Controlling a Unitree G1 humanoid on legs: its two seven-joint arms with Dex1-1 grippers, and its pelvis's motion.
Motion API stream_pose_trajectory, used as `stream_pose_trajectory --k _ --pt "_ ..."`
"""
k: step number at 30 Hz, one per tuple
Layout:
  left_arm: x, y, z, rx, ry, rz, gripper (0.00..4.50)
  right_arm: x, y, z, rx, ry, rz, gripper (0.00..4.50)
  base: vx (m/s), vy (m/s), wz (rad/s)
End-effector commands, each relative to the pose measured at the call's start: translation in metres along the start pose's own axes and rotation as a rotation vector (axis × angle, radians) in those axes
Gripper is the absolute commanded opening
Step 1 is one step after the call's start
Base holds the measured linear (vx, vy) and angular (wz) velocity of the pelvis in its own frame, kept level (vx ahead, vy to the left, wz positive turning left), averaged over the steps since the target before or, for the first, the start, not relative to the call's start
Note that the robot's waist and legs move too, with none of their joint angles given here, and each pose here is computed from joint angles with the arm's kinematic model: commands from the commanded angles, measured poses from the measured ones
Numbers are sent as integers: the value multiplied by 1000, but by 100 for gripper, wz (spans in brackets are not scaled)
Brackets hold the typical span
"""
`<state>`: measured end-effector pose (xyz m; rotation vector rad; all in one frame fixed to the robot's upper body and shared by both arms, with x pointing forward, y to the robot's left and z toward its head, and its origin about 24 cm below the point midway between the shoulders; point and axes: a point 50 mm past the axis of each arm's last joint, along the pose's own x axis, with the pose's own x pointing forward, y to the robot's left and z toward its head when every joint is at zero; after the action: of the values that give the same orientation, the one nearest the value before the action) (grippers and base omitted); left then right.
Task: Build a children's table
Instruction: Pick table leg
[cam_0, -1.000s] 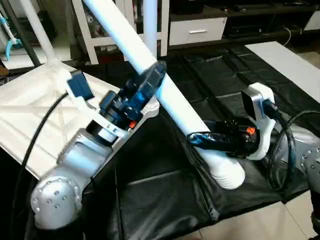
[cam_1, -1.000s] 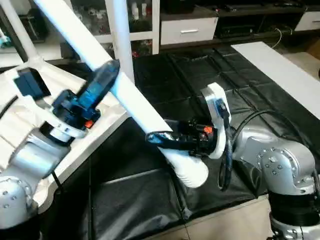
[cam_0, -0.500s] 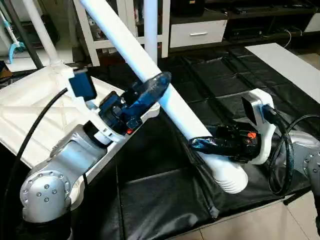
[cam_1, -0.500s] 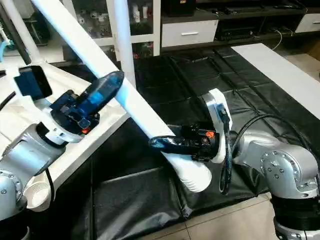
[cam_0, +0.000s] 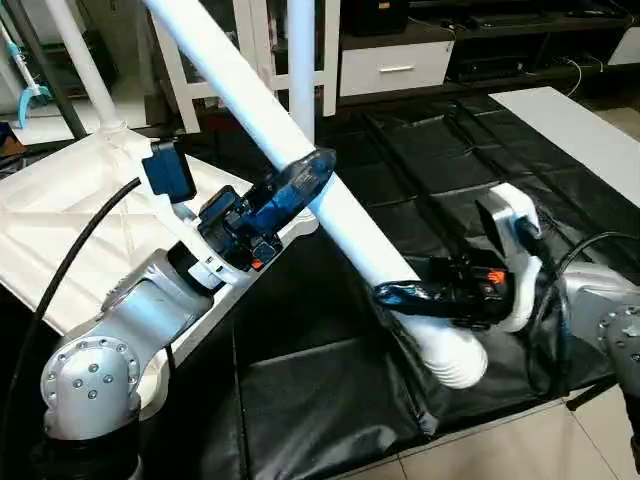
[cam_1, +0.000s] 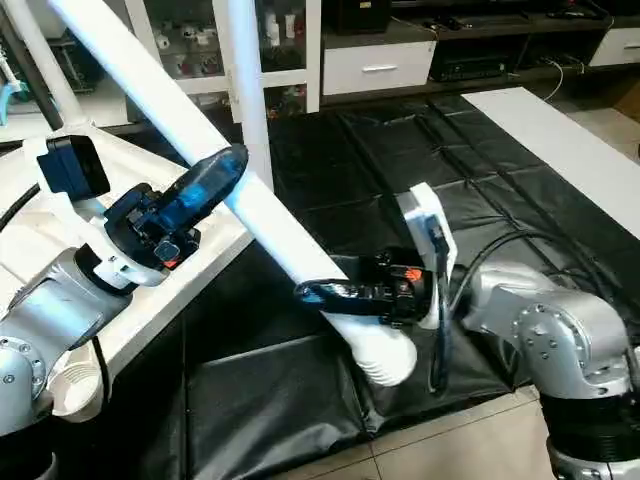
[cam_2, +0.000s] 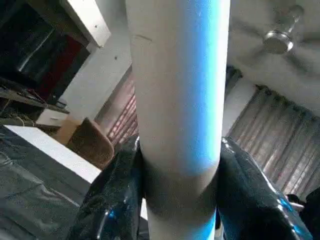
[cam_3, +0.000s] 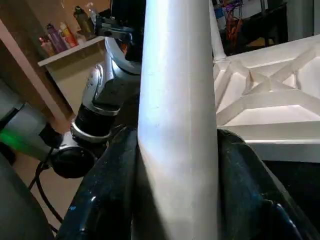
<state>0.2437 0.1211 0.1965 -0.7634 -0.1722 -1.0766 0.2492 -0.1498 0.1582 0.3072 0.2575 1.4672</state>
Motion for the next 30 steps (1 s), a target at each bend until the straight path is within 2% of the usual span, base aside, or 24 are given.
stream_pose_trajectory --k 1,4,5,7,10,11,15,16,17,21,23,25,30 --pt "3 -2 4 23 -6 -15 177 -1 -5 -2 2 20 -47 178 0 0 0" --pt "4 -1 5 29 -9 -4 172 -1 -6 -2 -12 28 -58 178 0 0 0" --pt "4 -1 5 29 -9 -3 172 -1 -6 -2 -13 29 -59 213 0 0 0" --pt "4 0 6 37 -7 6 172 -1 -6 -2 -16 30 -61 248 0 0 0" --pt "5 4 7 50 -5 41 171 -1 -8 -2 -19 27 -64 257 0 0 0" --pt "6 7 7 70 10 80 168 -1 -9 -1 -28 27 -72 286 0 0 0" --pt "10 22 9 147 75 259 167 -4 -15 7 -87 29 -130 304 0 0 0" --pt "12 28 10 182 105 349 167 -5 -18 11 -104 35 -154 330 0 0 0" --pt "13 30 11 194 116 371 167 -5 -18 13 -113 45 -156 336 0 0 0" --pt "15 34 13 234 147 425 167 -5 -19 15 -142 82 -162 339 0 0 0" --pt "19 35 12 329 231 472 167 0 -24 16 -222 184 -207 339 0 0 0" --pt "22 34 10 365 265 473 167 3 -31 16 -284 245 -259 339 0 0 0" --pt "29 29 9 389 287 451 167 9 -41 14 -323 261 -313 339 0 0 0"
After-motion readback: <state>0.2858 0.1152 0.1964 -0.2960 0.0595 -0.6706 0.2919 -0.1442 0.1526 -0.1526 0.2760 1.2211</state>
